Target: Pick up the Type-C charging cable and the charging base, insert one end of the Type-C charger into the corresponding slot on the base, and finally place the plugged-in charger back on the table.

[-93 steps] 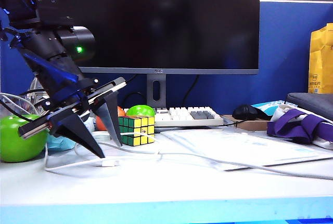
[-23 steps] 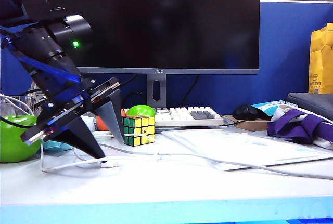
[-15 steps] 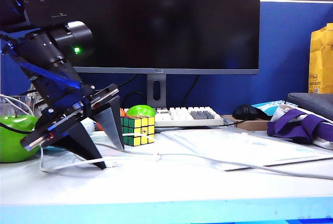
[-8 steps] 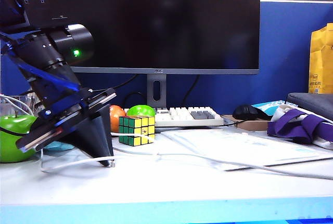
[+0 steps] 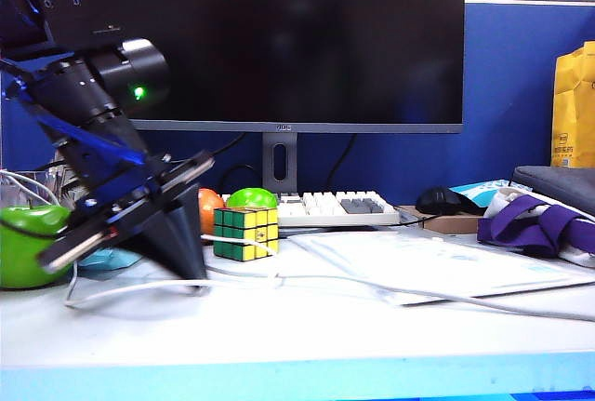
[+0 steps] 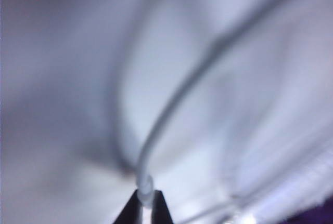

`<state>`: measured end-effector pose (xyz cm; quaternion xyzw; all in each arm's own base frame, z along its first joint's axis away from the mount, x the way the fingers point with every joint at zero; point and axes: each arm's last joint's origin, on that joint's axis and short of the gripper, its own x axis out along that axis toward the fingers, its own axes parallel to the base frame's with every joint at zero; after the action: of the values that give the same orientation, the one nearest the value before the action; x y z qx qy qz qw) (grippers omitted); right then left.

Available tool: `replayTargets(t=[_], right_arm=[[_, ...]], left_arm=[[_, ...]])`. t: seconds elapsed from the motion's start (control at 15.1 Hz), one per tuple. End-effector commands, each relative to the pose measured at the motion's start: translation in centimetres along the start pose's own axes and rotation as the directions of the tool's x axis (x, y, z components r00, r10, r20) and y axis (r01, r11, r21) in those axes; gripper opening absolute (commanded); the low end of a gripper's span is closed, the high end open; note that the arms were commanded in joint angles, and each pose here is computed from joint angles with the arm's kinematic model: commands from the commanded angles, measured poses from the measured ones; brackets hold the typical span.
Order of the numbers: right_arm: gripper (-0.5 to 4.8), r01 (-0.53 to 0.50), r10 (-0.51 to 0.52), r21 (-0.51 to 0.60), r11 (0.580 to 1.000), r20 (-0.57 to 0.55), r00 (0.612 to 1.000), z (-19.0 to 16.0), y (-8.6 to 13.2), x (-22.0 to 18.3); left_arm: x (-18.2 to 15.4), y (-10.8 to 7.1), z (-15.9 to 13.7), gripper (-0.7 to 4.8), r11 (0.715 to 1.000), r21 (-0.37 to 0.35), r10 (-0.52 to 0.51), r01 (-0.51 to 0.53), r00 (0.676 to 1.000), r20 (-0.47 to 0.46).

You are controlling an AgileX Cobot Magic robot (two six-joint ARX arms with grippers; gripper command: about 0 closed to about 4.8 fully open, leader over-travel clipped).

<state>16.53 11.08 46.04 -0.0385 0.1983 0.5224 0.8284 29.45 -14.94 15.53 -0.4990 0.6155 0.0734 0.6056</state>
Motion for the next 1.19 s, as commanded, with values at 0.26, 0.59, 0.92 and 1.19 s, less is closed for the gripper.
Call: replayTargets(t=[0.26,0.59,0.92,1.19], right_arm=[[-0.04,-0.001,0.002,-0.012,1.0,0.024,1.0,0.3,0.2,-0.3],[-0.04,-0.003,0.003,-0.005,1.0,0.015,1.0,0.2,0.2,-0.3],[-0.04,-0.005,0.005,0.004,1.0,0.0,1.0,0.0,0.3,-0.3],[-0.04,-0.004,0.004,0.004,1.0,0.001,1.0,0.0,0.3,-0.4]], left_arm=[[-4.0,-4.3,-1.4,-0.07,0.846,0.367,-0.404,0.388,0.914,-0.036],[-12.3,-10.3,-4.9,-0.06,0.068,0.572,-0.708,0.817,0.444,-0.55],[-17.9,-13.5,-7.0,-0.07,-0.232,0.555,-0.617,0.799,0.321,-0.719],[-17.6,-13.5,-7.1,-0.06,-0.192,0.526,-0.461,0.829,0.397,-0.794]])
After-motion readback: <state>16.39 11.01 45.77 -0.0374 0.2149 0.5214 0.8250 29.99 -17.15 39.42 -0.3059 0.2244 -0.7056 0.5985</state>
